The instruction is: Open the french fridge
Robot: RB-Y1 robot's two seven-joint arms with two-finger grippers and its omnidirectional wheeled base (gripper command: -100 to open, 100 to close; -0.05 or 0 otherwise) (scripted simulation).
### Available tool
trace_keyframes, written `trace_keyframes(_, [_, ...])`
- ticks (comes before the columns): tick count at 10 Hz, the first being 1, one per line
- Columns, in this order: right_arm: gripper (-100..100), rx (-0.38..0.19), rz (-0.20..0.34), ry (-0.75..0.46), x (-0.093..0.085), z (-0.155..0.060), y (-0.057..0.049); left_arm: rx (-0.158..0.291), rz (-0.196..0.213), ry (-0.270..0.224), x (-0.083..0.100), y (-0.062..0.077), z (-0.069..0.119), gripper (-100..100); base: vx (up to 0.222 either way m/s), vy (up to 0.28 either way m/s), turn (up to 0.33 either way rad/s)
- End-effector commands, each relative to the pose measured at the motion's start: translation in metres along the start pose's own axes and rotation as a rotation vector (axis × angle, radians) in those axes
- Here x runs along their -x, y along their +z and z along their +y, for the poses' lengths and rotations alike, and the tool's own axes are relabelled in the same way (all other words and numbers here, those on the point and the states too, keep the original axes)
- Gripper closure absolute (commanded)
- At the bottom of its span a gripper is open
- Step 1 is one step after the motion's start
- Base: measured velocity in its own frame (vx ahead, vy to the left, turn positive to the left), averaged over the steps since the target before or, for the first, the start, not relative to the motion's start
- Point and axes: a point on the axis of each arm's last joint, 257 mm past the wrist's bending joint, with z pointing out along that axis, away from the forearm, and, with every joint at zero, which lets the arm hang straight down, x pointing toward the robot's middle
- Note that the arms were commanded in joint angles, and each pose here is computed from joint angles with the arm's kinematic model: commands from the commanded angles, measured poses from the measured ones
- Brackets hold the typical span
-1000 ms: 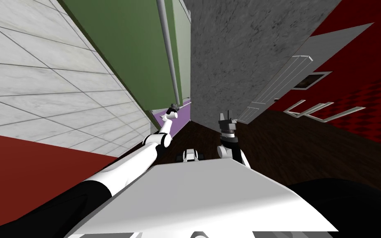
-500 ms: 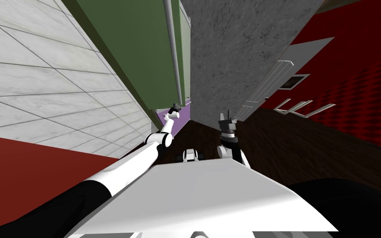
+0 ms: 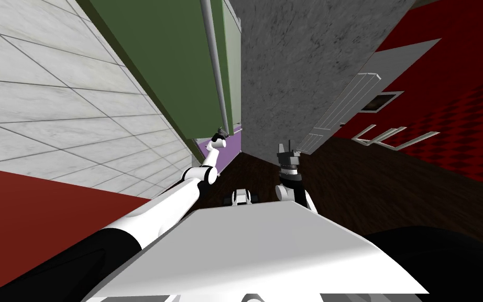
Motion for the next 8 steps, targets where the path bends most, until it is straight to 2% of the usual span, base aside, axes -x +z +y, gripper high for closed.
trace_keyframes(1, [0, 0.0, 0.0, 0.0, 0.0, 0.0, 0.0, 0.002, 0.001, -0.002, -0.001, 0.0, 0.001, -100, 0.005, -0.01, -0.002])
trace_keyframes(2, [0, 0.0, 0.0, 0.0, 0.0, 0.0, 0.0, 0.002, 0.001, -0.002, -0.001, 0.0, 0.001, 100, 0.0, -0.007, -0.018])
trace_keyframes(3, [0, 0.0, 0.0, 0.0, 0.0, 0.0, 0.0, 0.023, 0.016, -0.004, -0.013, 0.0, 0.015, 100, -0.064, 0.125, -0.072])
trace_keyframes(5, [0, 0.0, 0.0, 0.0, 0.0, 0.0, 0.0, 0.038, 0.033, -0.005, -0.026, 0.0, 0.025, 100, -0.089, 0.19, -0.125])
trace_keyframes(8, [0, 0.0, 0.0, 0.0, 0.0, 0.0, 0.0, 0.07, 0.068, -0.007, -0.051, -0.002, 0.045, 100, -0.162, 0.213, -0.108])
